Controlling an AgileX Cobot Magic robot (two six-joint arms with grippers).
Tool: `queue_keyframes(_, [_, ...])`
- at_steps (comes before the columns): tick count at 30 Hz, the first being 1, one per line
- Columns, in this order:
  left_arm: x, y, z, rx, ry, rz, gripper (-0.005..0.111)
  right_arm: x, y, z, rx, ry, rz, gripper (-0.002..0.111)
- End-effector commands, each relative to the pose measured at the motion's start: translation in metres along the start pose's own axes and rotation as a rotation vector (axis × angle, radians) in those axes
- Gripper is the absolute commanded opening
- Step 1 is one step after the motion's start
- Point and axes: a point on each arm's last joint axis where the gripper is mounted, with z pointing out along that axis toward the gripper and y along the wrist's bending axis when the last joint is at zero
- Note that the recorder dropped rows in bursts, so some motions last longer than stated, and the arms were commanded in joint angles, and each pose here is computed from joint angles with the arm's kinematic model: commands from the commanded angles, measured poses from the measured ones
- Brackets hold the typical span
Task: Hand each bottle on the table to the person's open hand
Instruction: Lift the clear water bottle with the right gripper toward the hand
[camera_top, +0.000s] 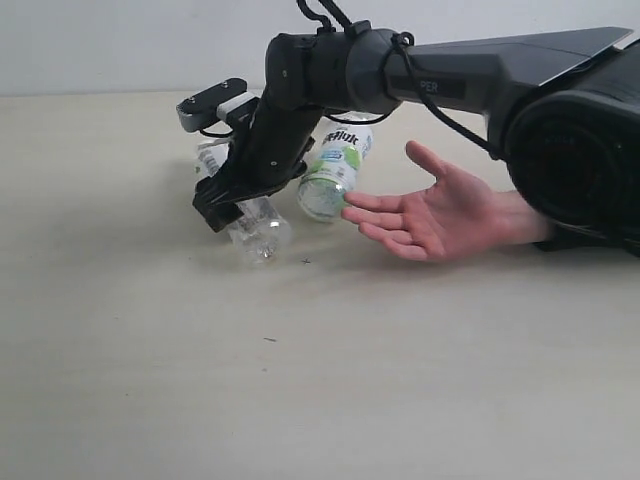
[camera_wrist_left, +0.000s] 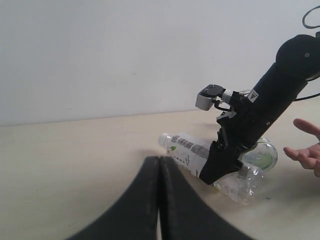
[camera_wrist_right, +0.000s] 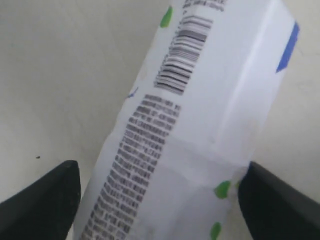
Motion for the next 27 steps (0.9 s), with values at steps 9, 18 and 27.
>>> queue_keyframes(9, [0.000,0.000,0.000,-0.001,-0.001,-0.009,0.000,-0.011,0.004,-0.021,-0.005,-0.047,-0.003,0.023])
queue_keyframes(18, [0.000,0.000,0.000,-0.001,-0.001,-0.009,0.000,-0.029,0.012,-0.075,0.001,-0.151,-0.018,0.018])
queue_keyframes(27, [0.000,0.000,0.000,-0.001,-0.001,-0.009,0.000,-0.024,0.017,-0.157,-0.011,-0.124,-0.034,0.018])
